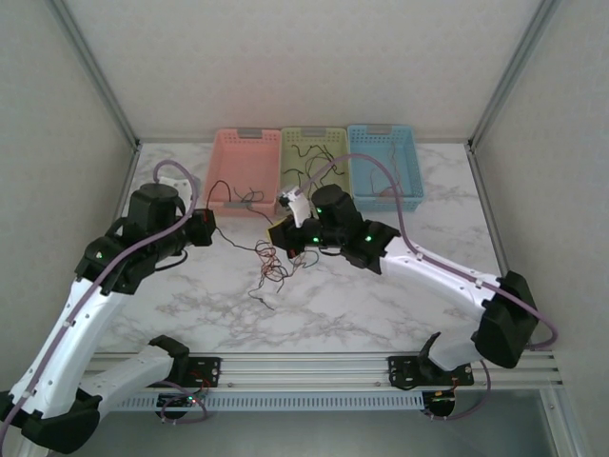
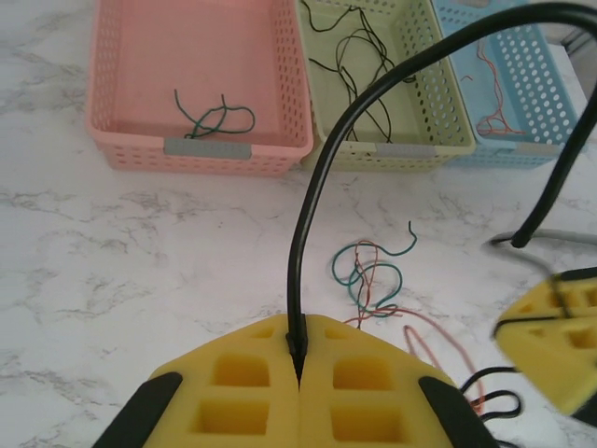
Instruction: Untangle the cables
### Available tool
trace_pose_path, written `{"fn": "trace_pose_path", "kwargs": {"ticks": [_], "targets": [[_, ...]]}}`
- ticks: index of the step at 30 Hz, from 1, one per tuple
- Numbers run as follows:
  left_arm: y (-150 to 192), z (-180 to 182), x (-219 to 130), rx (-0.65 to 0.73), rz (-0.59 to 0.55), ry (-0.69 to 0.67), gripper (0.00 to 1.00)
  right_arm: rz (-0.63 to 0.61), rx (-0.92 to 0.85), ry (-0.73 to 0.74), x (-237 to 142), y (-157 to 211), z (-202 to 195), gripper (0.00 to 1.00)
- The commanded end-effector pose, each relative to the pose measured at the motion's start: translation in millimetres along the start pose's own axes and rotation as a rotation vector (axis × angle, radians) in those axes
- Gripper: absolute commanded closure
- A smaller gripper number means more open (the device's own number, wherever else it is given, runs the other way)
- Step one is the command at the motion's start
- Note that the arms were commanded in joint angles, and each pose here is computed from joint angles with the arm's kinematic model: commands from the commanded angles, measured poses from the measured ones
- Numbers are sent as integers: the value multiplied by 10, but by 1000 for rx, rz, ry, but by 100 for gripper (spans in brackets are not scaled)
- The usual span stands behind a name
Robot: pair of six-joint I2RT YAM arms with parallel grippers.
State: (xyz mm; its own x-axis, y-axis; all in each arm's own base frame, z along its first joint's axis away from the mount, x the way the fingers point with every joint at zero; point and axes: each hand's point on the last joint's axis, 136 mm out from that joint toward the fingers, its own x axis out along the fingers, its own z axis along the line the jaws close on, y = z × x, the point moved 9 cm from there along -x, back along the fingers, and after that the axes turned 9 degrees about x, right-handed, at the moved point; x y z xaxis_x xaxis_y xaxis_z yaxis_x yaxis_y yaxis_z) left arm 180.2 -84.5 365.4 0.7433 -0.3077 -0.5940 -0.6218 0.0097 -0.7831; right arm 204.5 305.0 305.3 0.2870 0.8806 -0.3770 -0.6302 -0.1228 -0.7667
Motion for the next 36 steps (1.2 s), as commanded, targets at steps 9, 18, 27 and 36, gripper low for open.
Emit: {"fn": "trace_pose_path", "kwargs": {"ticks": [9, 18, 27, 36], "targets": [[250, 118, -176, -38, -16, -35, 100, -387, 212, 366, -725, -73, -538, 100], [400, 148, -270, -32, -23, -11, 100, -544, 341, 573, -1127, 23, -808, 100], [456, 323, -284, -23, -7, -213, 100, -574, 420, 641, -1381, 92, -914, 100], [383, 314, -253, -18, -23, -225, 100, -546, 456, 617, -1445, 112, -976, 100]]}}
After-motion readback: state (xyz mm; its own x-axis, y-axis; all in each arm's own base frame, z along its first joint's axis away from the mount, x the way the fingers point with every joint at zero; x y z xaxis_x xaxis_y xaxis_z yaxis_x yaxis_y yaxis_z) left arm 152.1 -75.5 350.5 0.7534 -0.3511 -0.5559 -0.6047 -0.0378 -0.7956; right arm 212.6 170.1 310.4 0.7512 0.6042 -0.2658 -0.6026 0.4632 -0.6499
